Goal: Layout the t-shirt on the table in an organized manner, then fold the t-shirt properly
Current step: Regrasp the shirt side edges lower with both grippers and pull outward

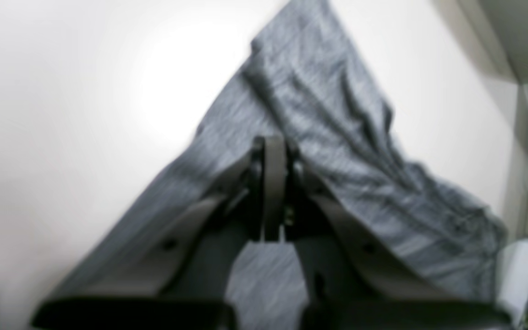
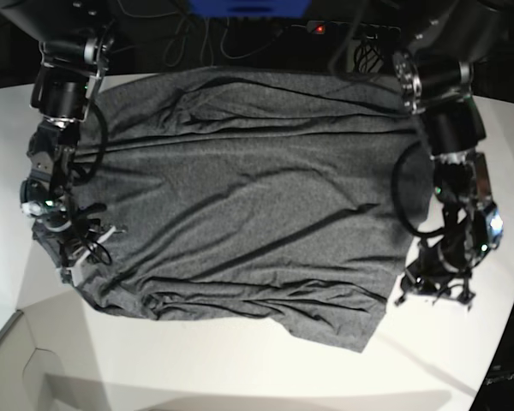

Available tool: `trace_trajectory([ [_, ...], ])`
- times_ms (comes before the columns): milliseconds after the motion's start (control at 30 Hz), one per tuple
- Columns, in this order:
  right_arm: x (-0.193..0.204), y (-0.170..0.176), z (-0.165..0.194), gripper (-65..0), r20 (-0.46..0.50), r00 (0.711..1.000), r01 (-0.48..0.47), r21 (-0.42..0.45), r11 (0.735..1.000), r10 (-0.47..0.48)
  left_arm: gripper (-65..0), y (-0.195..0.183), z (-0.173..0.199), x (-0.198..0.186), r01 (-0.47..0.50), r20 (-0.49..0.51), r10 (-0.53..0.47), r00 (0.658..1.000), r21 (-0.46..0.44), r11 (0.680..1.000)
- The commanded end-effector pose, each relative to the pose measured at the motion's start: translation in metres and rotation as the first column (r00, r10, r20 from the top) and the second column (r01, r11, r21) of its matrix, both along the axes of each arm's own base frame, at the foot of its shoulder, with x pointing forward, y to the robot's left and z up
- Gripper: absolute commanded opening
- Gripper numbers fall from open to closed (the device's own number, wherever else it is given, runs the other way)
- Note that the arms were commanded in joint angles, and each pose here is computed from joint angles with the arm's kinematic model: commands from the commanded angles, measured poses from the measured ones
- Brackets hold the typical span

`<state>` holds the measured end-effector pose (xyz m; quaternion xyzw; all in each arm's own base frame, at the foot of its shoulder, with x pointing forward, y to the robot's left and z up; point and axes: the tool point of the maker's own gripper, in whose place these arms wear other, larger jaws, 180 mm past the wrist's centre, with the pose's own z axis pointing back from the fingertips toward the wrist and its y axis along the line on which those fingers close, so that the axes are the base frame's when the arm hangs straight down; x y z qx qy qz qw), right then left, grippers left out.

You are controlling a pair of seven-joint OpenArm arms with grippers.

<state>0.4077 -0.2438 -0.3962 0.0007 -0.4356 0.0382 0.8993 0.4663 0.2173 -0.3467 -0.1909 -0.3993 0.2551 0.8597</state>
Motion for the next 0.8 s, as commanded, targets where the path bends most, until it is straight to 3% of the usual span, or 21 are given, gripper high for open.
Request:
trace_trajectory([
  [0,0.011,-0.005,0.017,-65.0,0.053,0.999,0.004,-0.004,1.000,-0.004,-65.0,-0.006,0.009,0.015,0.022,0.023,-0.022,1.000,0.013,1.000],
  [167,-0.004,-0.004,0.002,-65.0,0.024,1.000,0.003,-0.004,1.000,-0.002,-65.0,-0.019,-0.029,0.036,0.037,-0.004,-0.037,0.999,0.125,0.992],
  [367,-0.015,-0.007,-0.008,-65.0,-0.005,1.000,0.004,-0.010,1.000,-0.004,-65.0,-0.017,-0.067,0.035,0.037,-0.001,-0.038,0.999,0.291,0.956],
  [567,-0.026,-0.013,-0.017,-65.0,-0.029,1.000,0.008,-0.021,1.000,-0.009,-65.0,0.037,-0.062,0.036,-0.065,0.088,0.029,0.996,0.438,0.896],
  [767,-0.034,-0.018,-0.014,-65.0,-0.024,1.000,0.005,-0.044,0.999,-0.006,-65.0,0.079,-0.042,0.038,-0.135,0.143,0.074,0.987,0.484,0.864],
])
